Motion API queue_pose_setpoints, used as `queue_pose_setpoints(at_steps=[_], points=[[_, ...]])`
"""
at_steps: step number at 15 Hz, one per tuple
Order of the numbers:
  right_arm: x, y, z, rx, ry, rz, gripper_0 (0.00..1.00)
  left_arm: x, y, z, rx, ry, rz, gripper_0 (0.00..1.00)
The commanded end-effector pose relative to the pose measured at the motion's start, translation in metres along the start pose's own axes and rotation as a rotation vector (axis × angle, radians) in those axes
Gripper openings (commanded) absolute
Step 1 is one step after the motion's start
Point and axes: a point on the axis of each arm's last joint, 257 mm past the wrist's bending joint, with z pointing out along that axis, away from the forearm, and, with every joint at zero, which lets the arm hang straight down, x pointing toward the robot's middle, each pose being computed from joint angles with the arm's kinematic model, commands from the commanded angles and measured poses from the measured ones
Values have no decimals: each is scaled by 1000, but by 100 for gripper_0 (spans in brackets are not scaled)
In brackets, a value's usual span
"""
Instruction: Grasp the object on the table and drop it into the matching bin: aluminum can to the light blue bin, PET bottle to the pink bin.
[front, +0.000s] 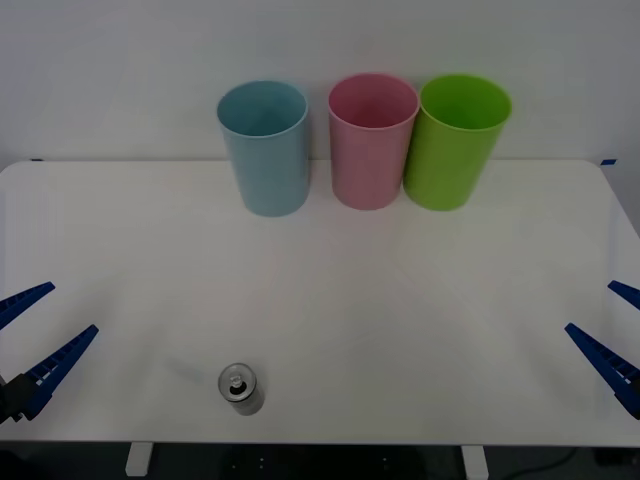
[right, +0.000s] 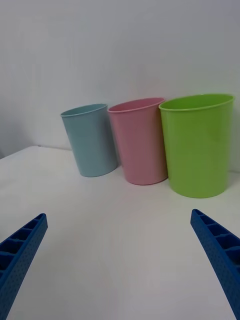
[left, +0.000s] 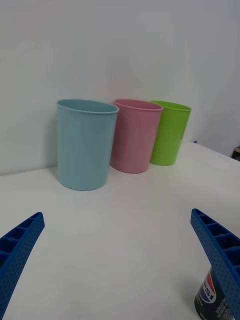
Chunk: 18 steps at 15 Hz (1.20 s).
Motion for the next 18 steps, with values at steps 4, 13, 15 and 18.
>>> queue_pose_setpoints(at_steps=[4, 13, 15, 18], points=[[0, 0, 0, 0, 0, 0, 100, 10, -7, -5, -19, -16, -47, 100], [0, 0, 0, 0, 0, 0, 100, 13, -20, -16, 2, 9, -49, 100], [0, 0, 0, 0, 0, 0, 100, 19, -22, -21, 18, 48, -29, 100], [0, 0, 0, 0, 0, 0, 100, 30, -27, -29, 58, 122, 17, 100]])
